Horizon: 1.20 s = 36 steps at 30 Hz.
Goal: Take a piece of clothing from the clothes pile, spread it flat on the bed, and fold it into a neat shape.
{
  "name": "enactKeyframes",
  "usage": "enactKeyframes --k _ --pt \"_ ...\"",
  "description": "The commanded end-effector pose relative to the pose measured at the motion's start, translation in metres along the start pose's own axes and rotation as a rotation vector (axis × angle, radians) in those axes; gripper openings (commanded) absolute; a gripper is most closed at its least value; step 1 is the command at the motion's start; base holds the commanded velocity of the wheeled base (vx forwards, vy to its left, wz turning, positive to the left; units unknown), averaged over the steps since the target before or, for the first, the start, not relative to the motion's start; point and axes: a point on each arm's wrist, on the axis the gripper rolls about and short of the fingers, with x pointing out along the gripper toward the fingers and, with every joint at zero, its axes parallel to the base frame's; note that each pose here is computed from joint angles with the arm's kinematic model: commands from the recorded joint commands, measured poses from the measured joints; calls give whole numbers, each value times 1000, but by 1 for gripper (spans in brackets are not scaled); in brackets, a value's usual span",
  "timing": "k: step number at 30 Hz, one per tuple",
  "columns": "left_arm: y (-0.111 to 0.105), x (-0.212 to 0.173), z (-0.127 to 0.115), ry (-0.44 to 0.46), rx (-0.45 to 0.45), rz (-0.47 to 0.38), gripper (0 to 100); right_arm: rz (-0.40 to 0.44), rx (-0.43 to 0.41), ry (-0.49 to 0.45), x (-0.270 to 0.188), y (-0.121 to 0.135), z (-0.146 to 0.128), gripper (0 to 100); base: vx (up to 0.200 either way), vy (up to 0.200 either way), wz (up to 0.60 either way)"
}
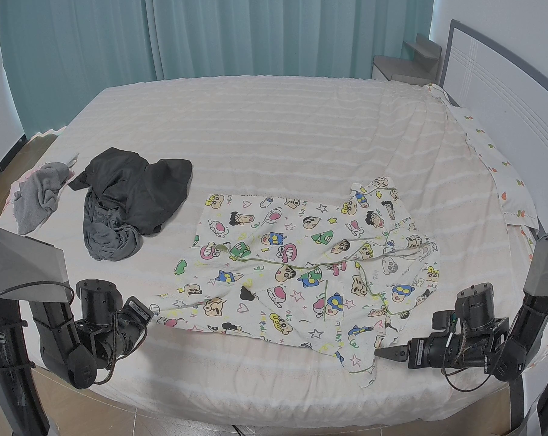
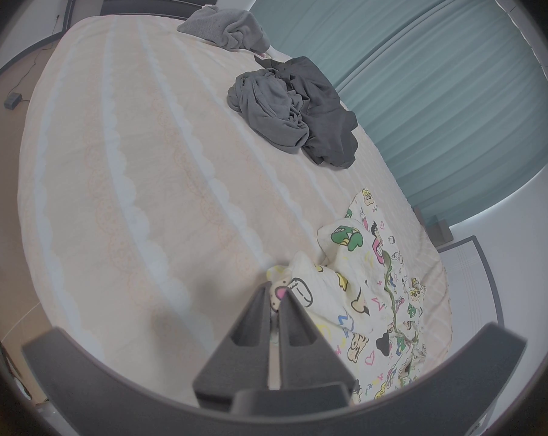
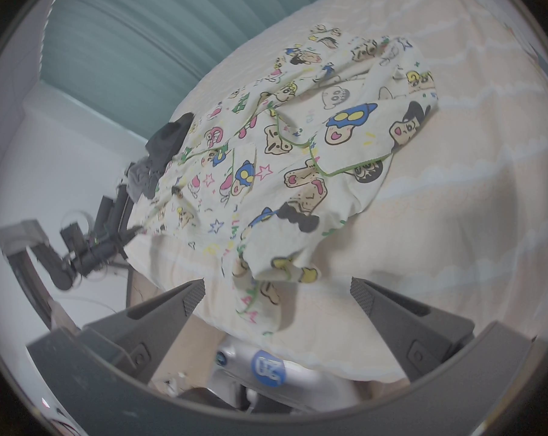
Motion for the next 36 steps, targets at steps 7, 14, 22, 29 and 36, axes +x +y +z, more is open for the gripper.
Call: enactKeyframes --k 7,14,22,29,36 --pt "2 15 0 -7 -5 6 0 39 -317 75 -3 -29 -17 100 0 0 0" --pt "3 15 -1 -3 -3 7 0 117 -417 66 25 -17 -4 100 0 0 0" --pt "3 14 -1 -2 -3 9 0 122 -492 47 37 -18 2 100 0 0 0" --pt "3 14 -2 1 0 11 0 171 -497 47 33 -18 1 100 0 0 0" --pt "3 14 -2 1 0 12 0 193 -483 -7 25 -28 2 100 0 0 0"
